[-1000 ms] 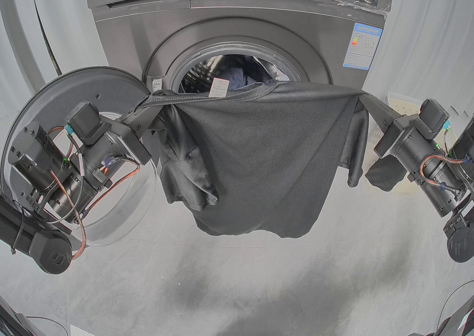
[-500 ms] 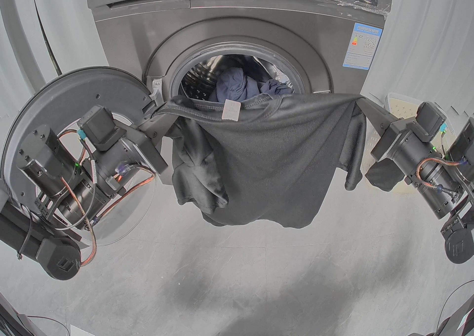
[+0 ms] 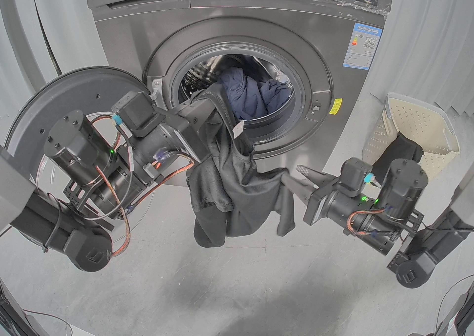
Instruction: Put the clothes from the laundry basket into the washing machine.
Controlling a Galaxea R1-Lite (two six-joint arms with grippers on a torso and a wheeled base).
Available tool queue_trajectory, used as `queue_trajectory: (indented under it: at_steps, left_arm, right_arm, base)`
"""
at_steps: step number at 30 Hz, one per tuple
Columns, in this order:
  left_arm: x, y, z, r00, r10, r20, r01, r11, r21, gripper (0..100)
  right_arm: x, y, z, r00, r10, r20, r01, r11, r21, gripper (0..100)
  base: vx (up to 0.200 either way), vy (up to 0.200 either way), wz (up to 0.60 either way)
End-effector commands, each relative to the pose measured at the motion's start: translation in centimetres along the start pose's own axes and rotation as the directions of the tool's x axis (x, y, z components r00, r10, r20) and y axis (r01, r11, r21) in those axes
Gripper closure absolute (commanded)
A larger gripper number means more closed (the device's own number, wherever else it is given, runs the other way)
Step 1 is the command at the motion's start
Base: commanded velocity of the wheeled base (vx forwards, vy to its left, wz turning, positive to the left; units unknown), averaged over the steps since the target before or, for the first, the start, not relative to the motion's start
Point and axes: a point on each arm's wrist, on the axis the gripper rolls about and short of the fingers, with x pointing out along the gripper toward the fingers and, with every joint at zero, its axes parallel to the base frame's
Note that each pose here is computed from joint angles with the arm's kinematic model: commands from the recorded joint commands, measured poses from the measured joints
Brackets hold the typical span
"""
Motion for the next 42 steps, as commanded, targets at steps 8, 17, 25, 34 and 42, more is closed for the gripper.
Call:
queue_trajectory:
  at_steps: [8,17,25,34,42]
  left_arm:
    - [1.2,-1.0,-0.9,0.999,-0.035,0.001,0.035,0.999,-0.019,100]
    - [1.2,-1.2,-0.9,0.999,-0.039,-0.001,0.039,0.999,-0.022,100]
    - [1.3,-1.8,-0.5,0.998,-0.057,0.006,0.057,0.998,-0.027,100]
    - [1.4,-2.0,-0.3,0.998,-0.059,0.002,0.059,0.998,-0.027,100]
    - [1.5,-2.3,-0.4,0.999,-0.035,0.008,0.035,0.999,-0.03,100]
  right_arm:
    - [2.5,-0.1,-8.8,0.967,0.03,-0.252,-0.029,1.0,0.006,0]
    - [3.9,0.2,-9.9,0.965,0.112,-0.237,-0.111,0.994,0.018,0]
    - [7.7,-0.9,-10.1,0.986,0.091,-0.143,-0.091,0.996,0.004,0]
    - [10.5,-1.2,-11.2,0.991,0.086,-0.103,-0.086,0.996,-0.002,0]
    - [12.6,-0.9,-12.3,0.994,0.067,-0.081,-0.067,0.998,-0.006,0]
  base:
    - [0.0,0.0,0.0]
    - [0.0,0.0,0.0]
    - [0.0,0.0,0.0]
    - [0.0,0.0,0.0]
    - [0.0,0.0,0.0]
